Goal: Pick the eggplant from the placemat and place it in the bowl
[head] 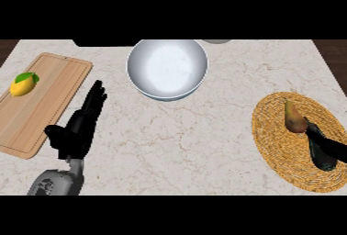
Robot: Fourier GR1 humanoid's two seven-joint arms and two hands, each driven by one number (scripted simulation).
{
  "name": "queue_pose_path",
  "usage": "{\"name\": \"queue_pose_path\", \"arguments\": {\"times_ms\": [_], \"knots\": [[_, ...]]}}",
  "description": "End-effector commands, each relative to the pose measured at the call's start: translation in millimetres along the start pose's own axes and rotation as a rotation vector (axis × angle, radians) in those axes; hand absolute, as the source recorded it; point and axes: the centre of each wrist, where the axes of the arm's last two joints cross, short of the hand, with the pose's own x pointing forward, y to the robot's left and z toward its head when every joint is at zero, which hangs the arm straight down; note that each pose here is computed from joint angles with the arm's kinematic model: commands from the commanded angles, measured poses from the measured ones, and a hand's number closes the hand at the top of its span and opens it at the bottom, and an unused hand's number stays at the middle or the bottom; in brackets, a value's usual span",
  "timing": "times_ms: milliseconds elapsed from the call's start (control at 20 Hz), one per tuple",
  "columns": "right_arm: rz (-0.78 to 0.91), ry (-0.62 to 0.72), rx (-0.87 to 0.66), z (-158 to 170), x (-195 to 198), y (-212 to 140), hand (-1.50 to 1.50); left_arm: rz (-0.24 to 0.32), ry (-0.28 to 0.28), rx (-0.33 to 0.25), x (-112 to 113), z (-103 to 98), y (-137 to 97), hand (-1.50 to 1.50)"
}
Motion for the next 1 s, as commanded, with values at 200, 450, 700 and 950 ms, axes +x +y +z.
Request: {"name": "queue_pose_path", "arguments": {"times_ms": [200,450,700,950], "knots": [[0.239,0.138,-0.027,-26.8,70.7,-43.0,-1.5,-0.002,0.003,-0.018,-1.6,-7.4,-6.4,0.0],[0.221,0.287,0.063,-49.5,90.7,-61.2,-1.5,0.019,0.011,-0.035,0.8,-0.1,-2.8,0.0],[0.29,0.465,0.184,-57.0,70.3,-36.4,-1.5,-0.003,-0.017,-0.012,6.7,-9.1,-5.8,0.0],[0.344,0.561,0.268,-62.6,59.0,-28.6,-1.5,0.013,0.005,-0.021,0.8,-7.1,-10.6,0.0]]}}
